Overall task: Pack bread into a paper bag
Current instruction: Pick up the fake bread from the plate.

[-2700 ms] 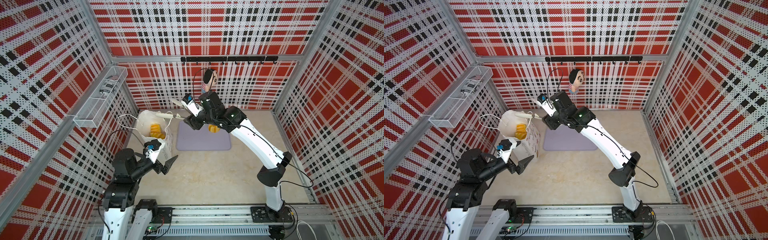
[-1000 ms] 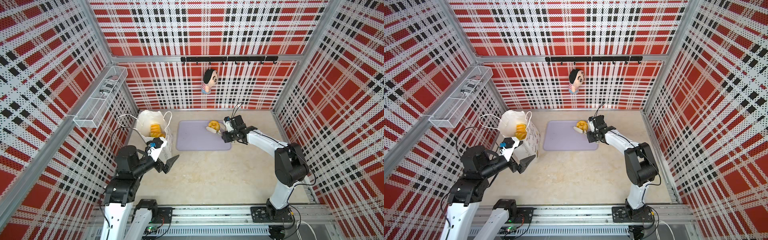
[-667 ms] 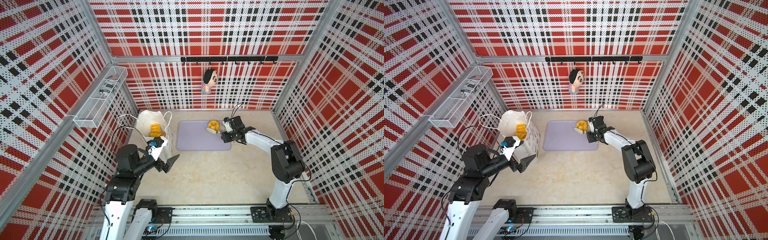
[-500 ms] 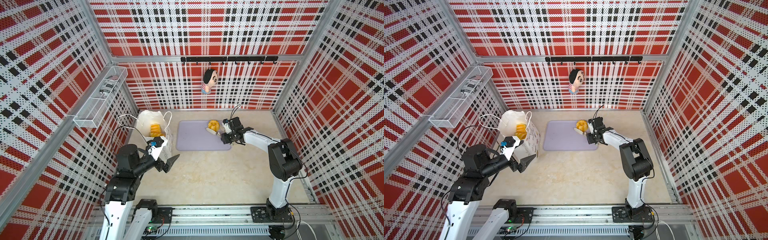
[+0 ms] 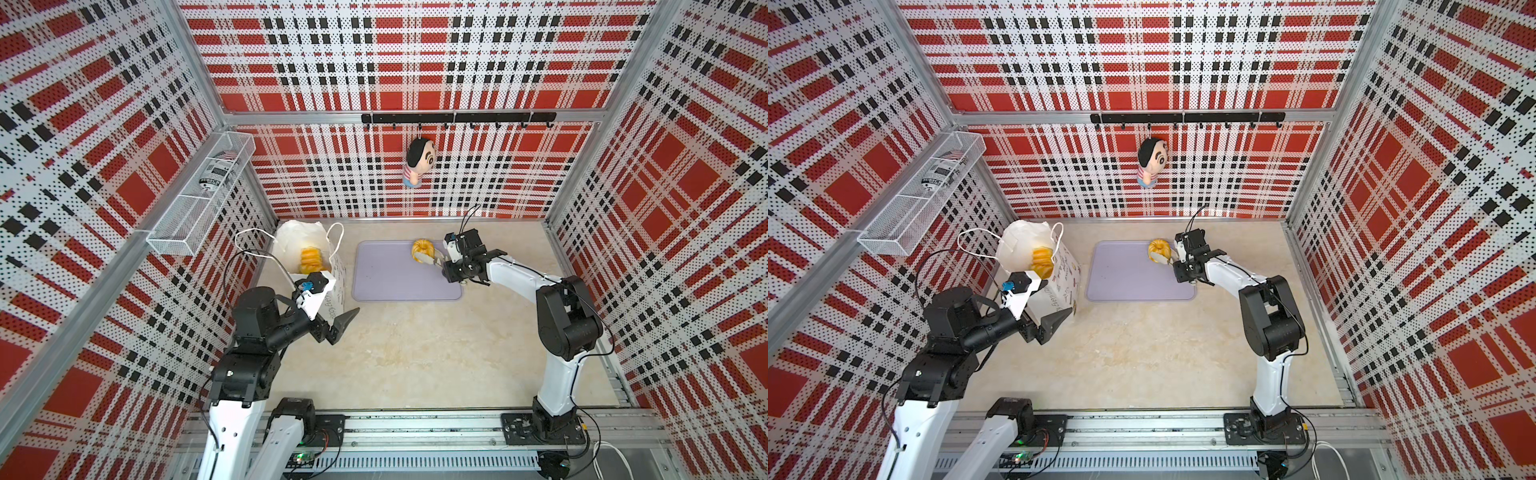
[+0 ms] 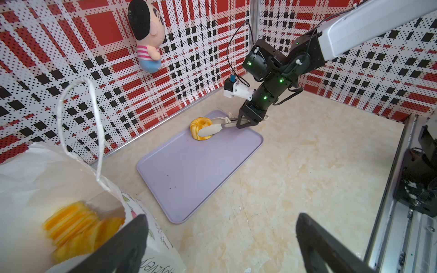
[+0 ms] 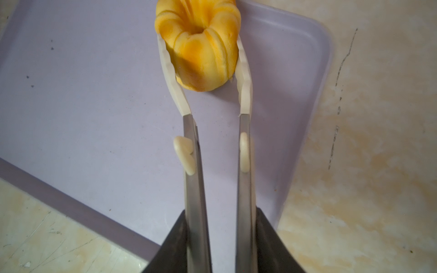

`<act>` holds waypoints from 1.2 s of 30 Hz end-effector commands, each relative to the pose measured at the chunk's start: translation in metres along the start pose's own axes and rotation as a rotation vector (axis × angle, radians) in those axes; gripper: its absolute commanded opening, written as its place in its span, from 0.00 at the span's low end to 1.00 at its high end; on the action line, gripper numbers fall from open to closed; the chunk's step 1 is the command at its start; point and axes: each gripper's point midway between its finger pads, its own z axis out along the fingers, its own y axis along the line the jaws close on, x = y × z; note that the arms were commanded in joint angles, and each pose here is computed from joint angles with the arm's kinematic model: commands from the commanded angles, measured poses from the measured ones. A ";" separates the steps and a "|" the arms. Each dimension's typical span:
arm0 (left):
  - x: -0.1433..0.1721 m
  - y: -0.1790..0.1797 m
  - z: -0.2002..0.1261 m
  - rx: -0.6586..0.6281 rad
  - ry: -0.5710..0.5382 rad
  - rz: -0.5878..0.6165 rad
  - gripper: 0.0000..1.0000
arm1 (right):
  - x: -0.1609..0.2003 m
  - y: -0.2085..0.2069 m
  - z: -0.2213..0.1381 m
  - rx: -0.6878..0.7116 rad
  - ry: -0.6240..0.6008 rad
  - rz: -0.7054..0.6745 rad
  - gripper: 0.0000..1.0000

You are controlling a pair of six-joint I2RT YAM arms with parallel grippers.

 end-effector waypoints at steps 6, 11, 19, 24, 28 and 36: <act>-0.008 -0.002 -0.004 -0.008 -0.017 0.012 0.98 | -0.074 0.030 -0.086 -0.029 -0.162 -0.074 0.41; -0.007 -0.002 -0.004 -0.005 -0.015 0.004 0.98 | -0.104 0.043 -0.135 -0.004 -0.228 -0.107 0.40; -0.007 -0.004 -0.004 -0.005 -0.017 0.005 0.98 | -0.138 0.057 -0.192 0.005 -0.328 -0.141 0.39; -0.007 -0.004 -0.005 -0.008 -0.016 0.004 0.98 | -0.146 0.070 -0.206 -0.020 -0.359 -0.162 0.39; -0.007 -0.004 -0.007 -0.013 -0.015 0.004 0.98 | -0.153 0.094 -0.217 -0.074 -0.381 -0.200 0.39; -0.007 -0.004 -0.007 -0.016 -0.014 0.005 0.98 | -0.159 0.156 -0.227 -0.191 -0.399 -0.285 0.39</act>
